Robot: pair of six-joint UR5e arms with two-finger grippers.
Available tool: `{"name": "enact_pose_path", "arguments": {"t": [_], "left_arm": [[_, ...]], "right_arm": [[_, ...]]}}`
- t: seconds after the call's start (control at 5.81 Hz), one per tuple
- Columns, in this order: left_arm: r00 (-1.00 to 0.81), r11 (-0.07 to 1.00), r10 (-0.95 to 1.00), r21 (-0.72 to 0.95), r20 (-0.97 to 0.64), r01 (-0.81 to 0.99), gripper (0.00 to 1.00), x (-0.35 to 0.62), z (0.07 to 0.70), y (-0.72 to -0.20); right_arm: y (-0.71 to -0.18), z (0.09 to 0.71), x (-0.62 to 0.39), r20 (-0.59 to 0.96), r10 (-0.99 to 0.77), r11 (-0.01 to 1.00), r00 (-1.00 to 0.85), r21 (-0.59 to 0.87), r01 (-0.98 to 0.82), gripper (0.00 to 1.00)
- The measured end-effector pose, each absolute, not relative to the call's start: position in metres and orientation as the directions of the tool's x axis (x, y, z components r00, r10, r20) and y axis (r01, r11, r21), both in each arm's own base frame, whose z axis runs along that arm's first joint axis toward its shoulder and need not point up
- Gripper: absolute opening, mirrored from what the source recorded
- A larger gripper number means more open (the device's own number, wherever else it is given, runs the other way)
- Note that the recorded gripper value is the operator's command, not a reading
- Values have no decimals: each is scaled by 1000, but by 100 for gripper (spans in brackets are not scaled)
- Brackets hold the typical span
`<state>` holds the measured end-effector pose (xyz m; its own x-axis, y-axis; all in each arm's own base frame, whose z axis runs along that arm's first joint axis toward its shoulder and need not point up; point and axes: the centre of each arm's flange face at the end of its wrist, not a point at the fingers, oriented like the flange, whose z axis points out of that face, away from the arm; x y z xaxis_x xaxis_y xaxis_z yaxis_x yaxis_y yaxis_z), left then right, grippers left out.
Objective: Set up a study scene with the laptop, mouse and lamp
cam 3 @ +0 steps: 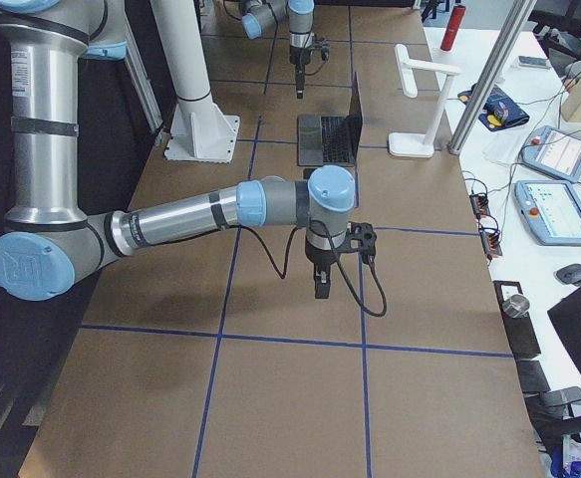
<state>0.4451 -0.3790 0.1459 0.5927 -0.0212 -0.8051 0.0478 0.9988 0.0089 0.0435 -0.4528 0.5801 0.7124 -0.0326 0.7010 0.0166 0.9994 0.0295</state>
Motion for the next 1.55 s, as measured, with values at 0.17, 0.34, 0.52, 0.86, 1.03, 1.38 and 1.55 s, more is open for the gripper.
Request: {"name": "enact_pose_path", "arguments": {"t": [0.17,0.34,0.52,0.86,1.03,1.38,1.55], "left_arm": [[603,999,9,30,-798,25,100,403,170,-378],[611,1000,24,27,-791,-6,100,366,197,-383],[627,1000,31,23,-778,-21,100,327,229,-392],[658,999,45,24,-752,-41,100,234,303,-422],[674,997,71,45,-735,-56,100,180,346,-439],[692,995,99,49,-716,-91,100,80,449,-465],[695,994,90,25,-713,-103,100,37,509,-466]], "right_arm": [[-441,635,50,730,-37,999,683,48,2,100],[-427,670,53,738,-47,998,674,70,-7,100],[-420,682,54,739,-30,998,673,64,-25,100],[-421,682,54,740,-5,997,673,52,-51,100],[-424,678,54,742,-9,997,670,59,-52,100],[-426,676,54,744,-14,997,668,64,-51,100],[-426,677,54,745,-7,997,667,58,-54,100]]}}
